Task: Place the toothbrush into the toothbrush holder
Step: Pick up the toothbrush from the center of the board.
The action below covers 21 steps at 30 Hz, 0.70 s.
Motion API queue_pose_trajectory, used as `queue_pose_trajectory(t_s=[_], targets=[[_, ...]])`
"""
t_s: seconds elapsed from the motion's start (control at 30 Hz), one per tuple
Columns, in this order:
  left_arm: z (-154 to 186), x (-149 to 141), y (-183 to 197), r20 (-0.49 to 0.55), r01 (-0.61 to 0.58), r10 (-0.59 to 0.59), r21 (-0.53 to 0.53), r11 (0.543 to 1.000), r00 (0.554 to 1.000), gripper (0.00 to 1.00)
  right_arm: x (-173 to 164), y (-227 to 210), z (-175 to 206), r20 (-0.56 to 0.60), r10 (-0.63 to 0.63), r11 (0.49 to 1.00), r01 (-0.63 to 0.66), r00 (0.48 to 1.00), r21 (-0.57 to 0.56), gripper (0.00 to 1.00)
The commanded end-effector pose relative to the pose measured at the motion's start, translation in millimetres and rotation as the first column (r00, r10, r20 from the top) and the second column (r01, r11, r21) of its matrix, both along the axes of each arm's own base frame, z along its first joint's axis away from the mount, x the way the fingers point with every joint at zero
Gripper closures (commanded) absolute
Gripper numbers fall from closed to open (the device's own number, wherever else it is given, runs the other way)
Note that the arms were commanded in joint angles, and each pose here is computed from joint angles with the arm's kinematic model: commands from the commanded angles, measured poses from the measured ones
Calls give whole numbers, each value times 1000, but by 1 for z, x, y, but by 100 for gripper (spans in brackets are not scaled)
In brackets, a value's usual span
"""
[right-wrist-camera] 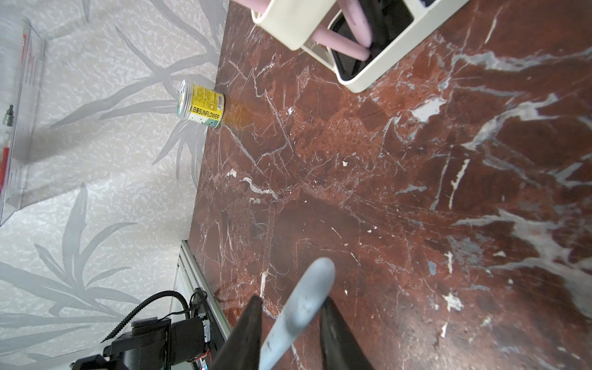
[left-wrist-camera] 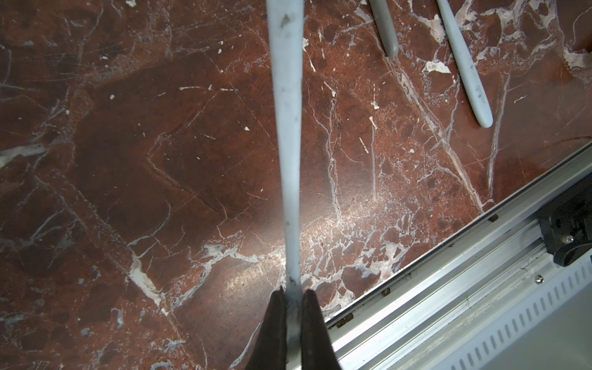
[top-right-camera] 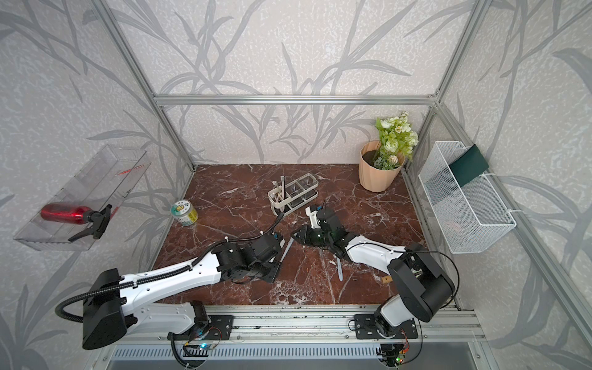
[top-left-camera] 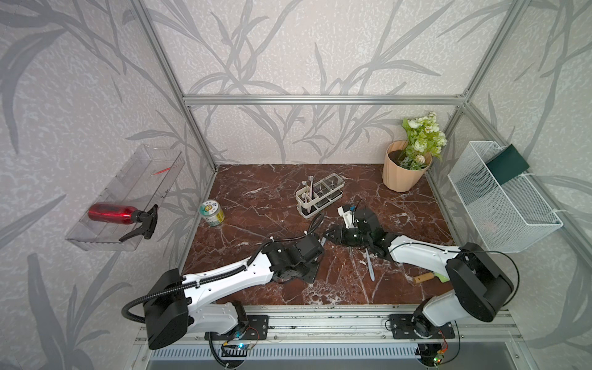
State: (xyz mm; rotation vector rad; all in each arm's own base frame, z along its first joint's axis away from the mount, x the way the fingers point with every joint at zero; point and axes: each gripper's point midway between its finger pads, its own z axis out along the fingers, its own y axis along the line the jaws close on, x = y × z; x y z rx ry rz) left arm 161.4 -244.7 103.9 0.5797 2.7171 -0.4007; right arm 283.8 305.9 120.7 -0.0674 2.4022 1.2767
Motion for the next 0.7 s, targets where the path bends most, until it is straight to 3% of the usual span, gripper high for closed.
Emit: queue_pose_trajectory(t_s=[0.0,0.37,0.67], targets=[[7,0,2,24,3,-3,-3,1000,1000,100,2,3,2,16,15,1000,-15,1000,19,67],[10,-1,-3,24,20,-19,-29,999,1000,100,4,6,2,17,23,999,-23,1000,24,70],[11,-1,-4,28,30,-29,-32,999,999,100,3,6,-1,13,27,999,-27,1000,25,78]])
